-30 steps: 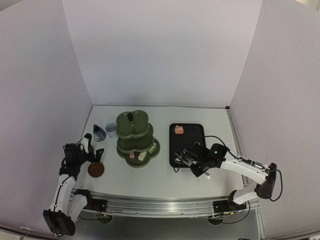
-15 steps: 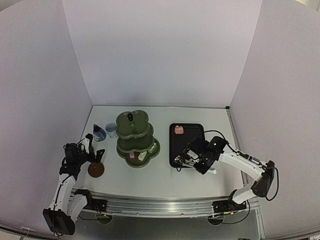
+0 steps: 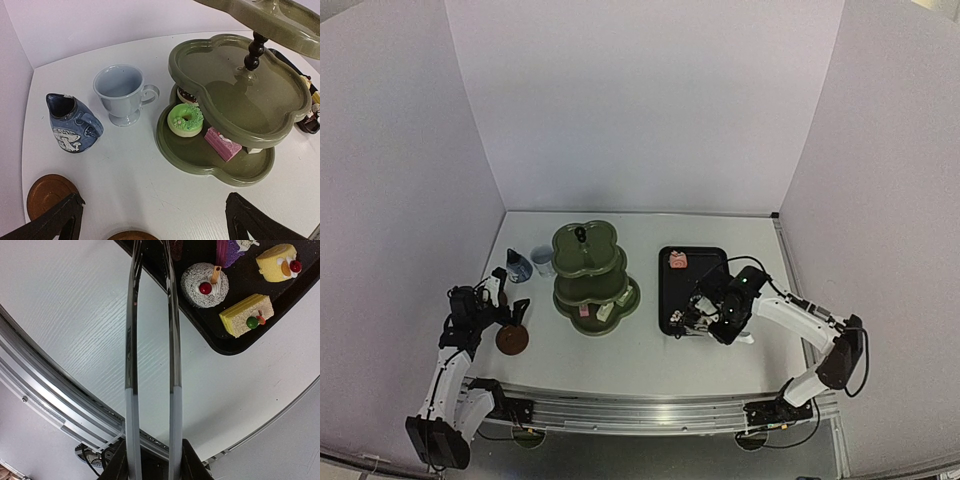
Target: Serve the afternoon tea
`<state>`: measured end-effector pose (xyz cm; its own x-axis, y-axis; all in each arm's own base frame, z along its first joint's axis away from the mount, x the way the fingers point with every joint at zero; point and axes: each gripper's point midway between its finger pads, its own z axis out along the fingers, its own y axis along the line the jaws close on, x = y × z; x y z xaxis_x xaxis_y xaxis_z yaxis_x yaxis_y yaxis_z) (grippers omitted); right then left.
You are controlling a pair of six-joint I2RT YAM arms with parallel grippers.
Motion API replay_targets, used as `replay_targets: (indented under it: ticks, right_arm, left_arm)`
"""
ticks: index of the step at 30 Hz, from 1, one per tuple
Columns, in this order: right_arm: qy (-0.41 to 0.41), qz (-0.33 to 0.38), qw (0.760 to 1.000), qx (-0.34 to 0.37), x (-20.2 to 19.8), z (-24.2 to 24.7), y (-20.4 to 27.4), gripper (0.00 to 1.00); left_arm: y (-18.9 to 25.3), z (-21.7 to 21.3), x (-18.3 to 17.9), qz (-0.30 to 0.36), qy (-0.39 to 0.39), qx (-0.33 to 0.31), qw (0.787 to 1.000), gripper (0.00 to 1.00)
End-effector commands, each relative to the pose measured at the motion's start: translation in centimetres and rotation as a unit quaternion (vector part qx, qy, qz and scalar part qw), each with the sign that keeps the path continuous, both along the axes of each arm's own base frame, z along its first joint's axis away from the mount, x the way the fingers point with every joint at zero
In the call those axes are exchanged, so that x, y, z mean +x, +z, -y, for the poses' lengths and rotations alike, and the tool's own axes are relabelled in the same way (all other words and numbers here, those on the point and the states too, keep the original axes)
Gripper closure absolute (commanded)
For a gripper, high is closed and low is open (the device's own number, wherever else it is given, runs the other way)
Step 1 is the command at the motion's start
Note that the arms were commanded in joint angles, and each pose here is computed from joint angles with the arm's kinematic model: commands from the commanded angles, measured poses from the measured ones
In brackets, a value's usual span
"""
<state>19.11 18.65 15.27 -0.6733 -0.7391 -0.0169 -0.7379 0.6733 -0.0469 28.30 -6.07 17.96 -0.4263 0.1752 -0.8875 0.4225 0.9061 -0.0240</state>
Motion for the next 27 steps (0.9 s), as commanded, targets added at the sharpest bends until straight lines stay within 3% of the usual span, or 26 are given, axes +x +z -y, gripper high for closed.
replay_targets:
  ticks: [1,27]
  right_arm:
    - [0.003,0.032,0.999,0.026,0.4,-0.1,2.7,0.72]
    - [0.009,-0.014,1.000,0.000,1.7,0.9,-0.6,0.68]
  left_arm:
    - [0.9,0.4,0.4,0.011,-0.015,0.001,1.000,0.00]
    - [0.7,0.4,0.2,0.005,-0.017,0.004,1.000,0.00]
